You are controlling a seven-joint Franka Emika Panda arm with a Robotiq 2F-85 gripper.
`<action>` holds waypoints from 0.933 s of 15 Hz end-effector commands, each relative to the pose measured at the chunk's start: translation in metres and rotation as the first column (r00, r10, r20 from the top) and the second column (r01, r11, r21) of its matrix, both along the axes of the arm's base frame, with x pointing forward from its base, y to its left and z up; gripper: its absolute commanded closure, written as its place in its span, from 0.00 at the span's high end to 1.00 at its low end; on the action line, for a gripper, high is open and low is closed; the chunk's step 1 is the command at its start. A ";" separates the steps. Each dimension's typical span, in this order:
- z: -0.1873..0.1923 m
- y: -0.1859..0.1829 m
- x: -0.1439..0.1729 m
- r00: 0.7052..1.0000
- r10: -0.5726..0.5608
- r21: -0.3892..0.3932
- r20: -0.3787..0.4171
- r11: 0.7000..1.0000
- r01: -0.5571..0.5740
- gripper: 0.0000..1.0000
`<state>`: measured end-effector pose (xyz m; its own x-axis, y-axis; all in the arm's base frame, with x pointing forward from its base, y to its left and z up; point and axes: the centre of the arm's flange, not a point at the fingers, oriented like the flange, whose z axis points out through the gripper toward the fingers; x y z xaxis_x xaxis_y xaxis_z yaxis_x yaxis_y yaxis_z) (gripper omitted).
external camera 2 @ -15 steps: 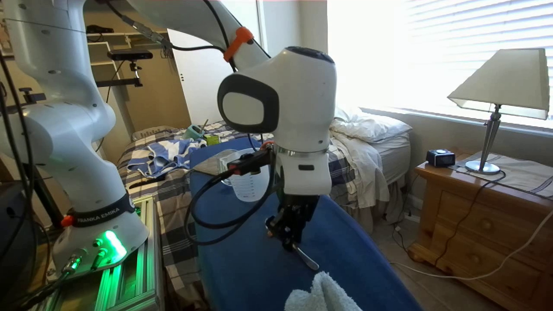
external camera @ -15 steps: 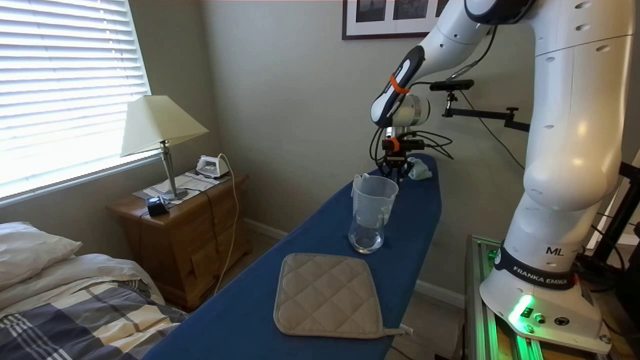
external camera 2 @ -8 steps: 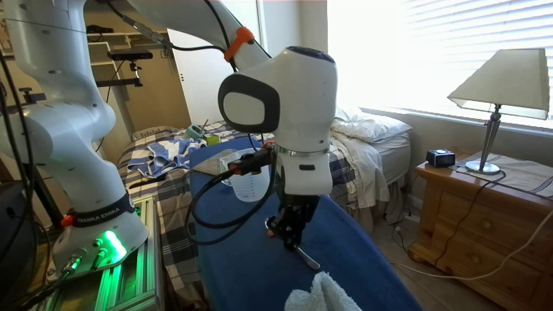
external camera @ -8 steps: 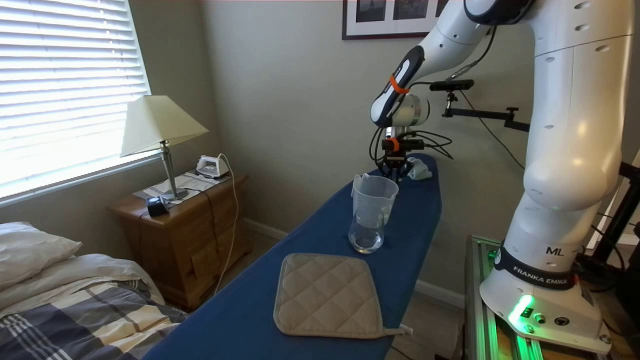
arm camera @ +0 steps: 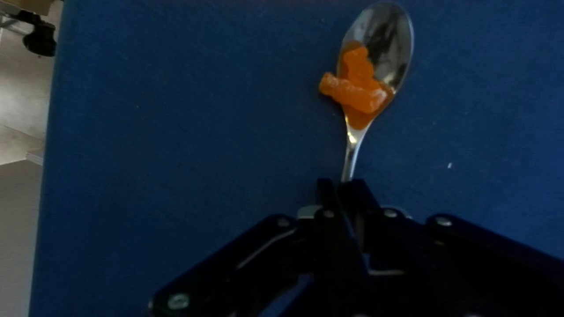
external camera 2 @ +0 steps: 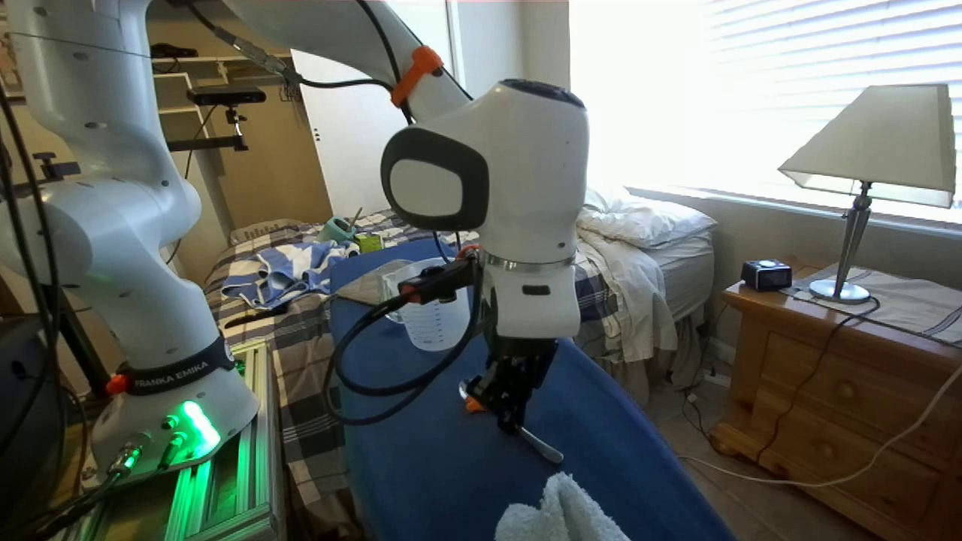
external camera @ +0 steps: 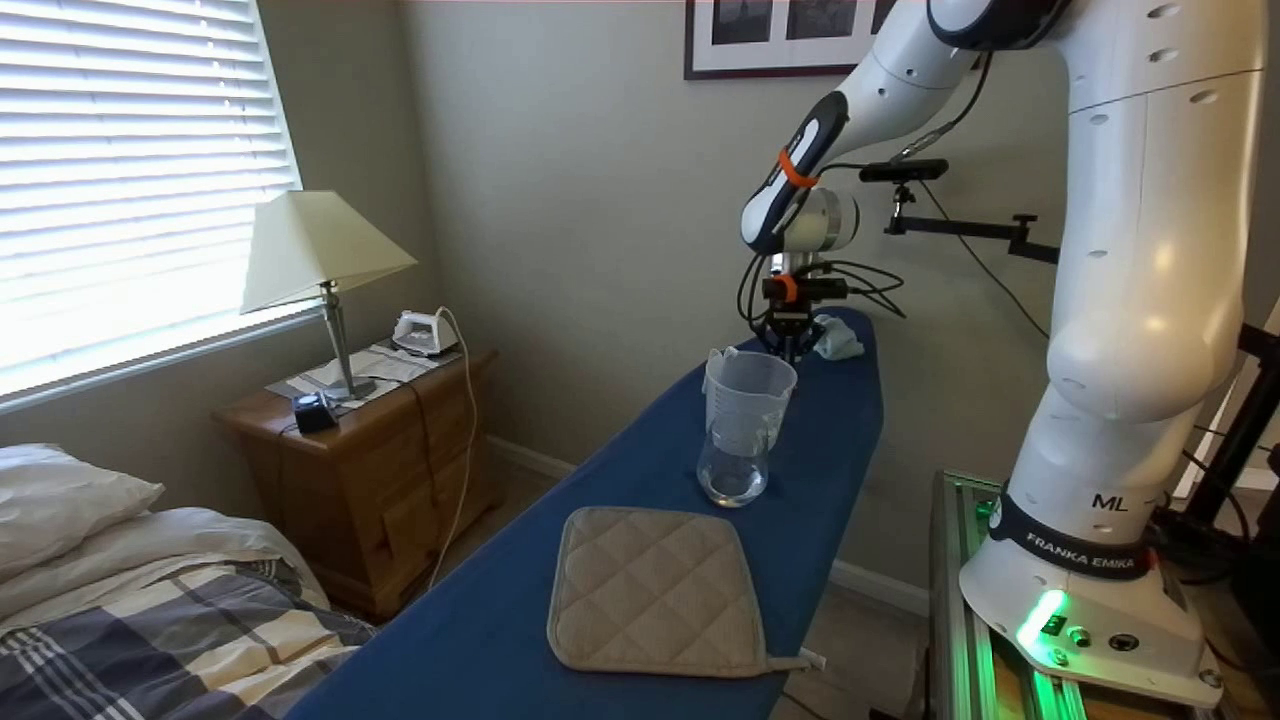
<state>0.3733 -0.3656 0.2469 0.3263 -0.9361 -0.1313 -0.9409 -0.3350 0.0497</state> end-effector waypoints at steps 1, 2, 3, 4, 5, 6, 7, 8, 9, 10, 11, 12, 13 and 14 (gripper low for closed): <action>0.001 -0.006 0.006 1.000 -0.022 0.009 -0.007 1.000 0.022 0.03; 0.001 -0.006 0.006 1.000 -0.023 0.009 -0.007 1.000 0.023 0.02; 0.002 -0.006 0.006 1.000 -0.025 0.010 -0.007 1.000 0.025 0.02; 0.002 -0.005 0.007 1.000 -0.025 0.010 -0.008 1.000 0.025 0.03; 0.002 -0.005 0.007 1.000 -0.027 0.010 -0.008 1.000 0.027 0.03; 0.003 -0.005 0.007 1.000 -0.028 0.011 -0.008 1.000 0.029 0.03; 0.003 -0.005 0.007 1.000 -0.030 0.011 -0.009 0.999 0.030 0.03; 0.004 -0.005 0.008 0.999 -0.031 0.010 -0.009 0.999 0.031 0.03; 0.006 -0.003 0.008 0.999 -0.031 0.011 -0.007 0.999 0.032 0.03; 0.008 -0.002 0.009 0.999 -0.031 0.011 -0.006 0.999 0.032 0.03; 0.011 -0.001 0.011 1.000 -0.030 0.012 -0.005 0.999 0.030 0.03; 0.013 0.001 0.012 1.000 -0.030 0.013 -0.005 0.999 0.030 0.03; 0.016 0.003 0.014 1.000 -0.029 0.014 -0.005 0.999 0.029 0.03; 0.019 0.005 0.016 1.000 -0.030 0.014 -0.006 0.999 0.030 0.03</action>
